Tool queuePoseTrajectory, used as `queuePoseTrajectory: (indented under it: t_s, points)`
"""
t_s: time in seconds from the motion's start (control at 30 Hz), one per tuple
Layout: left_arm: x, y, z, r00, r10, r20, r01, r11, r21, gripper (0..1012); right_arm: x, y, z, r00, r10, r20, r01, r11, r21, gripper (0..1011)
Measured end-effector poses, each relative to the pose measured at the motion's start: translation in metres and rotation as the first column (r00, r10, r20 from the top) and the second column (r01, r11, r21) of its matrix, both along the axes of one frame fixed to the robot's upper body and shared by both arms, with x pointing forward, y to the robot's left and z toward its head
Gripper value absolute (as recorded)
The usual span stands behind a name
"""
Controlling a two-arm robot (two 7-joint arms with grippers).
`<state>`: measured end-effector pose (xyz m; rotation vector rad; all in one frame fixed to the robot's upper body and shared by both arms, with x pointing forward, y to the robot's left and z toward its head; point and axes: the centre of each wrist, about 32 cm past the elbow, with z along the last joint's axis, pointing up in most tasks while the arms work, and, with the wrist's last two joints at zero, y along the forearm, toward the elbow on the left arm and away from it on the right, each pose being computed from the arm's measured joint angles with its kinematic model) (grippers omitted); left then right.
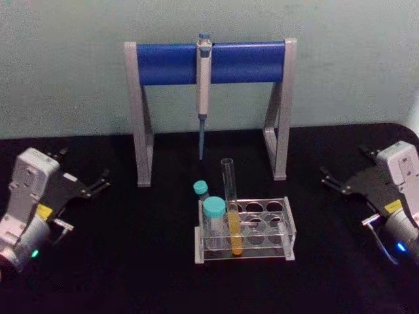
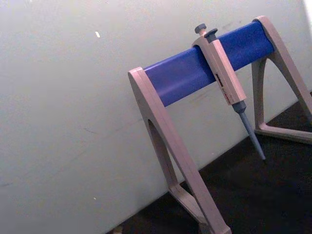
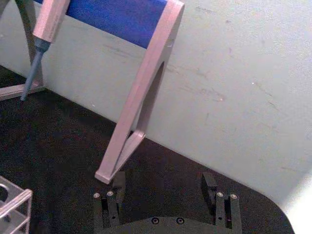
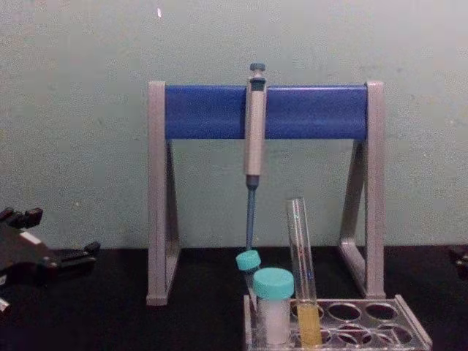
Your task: Pick up the test tube from the test tube rack, shake it, then place it back into the test tube rack.
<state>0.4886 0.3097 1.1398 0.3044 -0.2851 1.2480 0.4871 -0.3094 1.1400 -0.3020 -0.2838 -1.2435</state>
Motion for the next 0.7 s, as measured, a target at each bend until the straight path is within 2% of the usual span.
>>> queuePoseTrajectory:
  t_s: [0.23, 0.43, 0.53, 0.57, 0.7]
  points:
    - [0.0, 0.0, 0.0, 1.0, 0.0, 0.0, 0.0, 1.0, 0.0, 1001, -0.01, 0.003, 0.004, 0.999, 0.033, -0.008, -0.033, 0.999, 0.014, 1000]
    - [0.0, 0.0, 0.0, 1.0, 0.0, 0.0, 0.0, 1.0, 0.0, 1001, -0.025, 0.007, 0.011, 0.994, 0.102, -0.04, -0.099, 0.993, 0.064, 1000]
    - [0.0, 0.0, 0.0, 1.0, 0.0, 0.0, 0.0, 1.0, 0.0, 1001, -0.033, 0.01, 0.016, 0.983, 0.17, -0.065, -0.162, 0.98, 0.115, 1000]
    - [0.0, 0.0, 0.0, 1.0, 0.0, 0.0, 0.0, 1.0, 0.0, 1001, -0.033, 0.01, 0.016, 0.983, 0.17, -0.065, -0.162, 0.98, 0.115, 1000]
    - [0.0, 0.0, 0.0, 1.0, 0.0, 0.0, 0.0, 1.0, 0.0, 1001, -0.039, 0.015, 0.022, 0.96, 0.265, -0.089, -0.245, 0.951, 0.189, 1000]
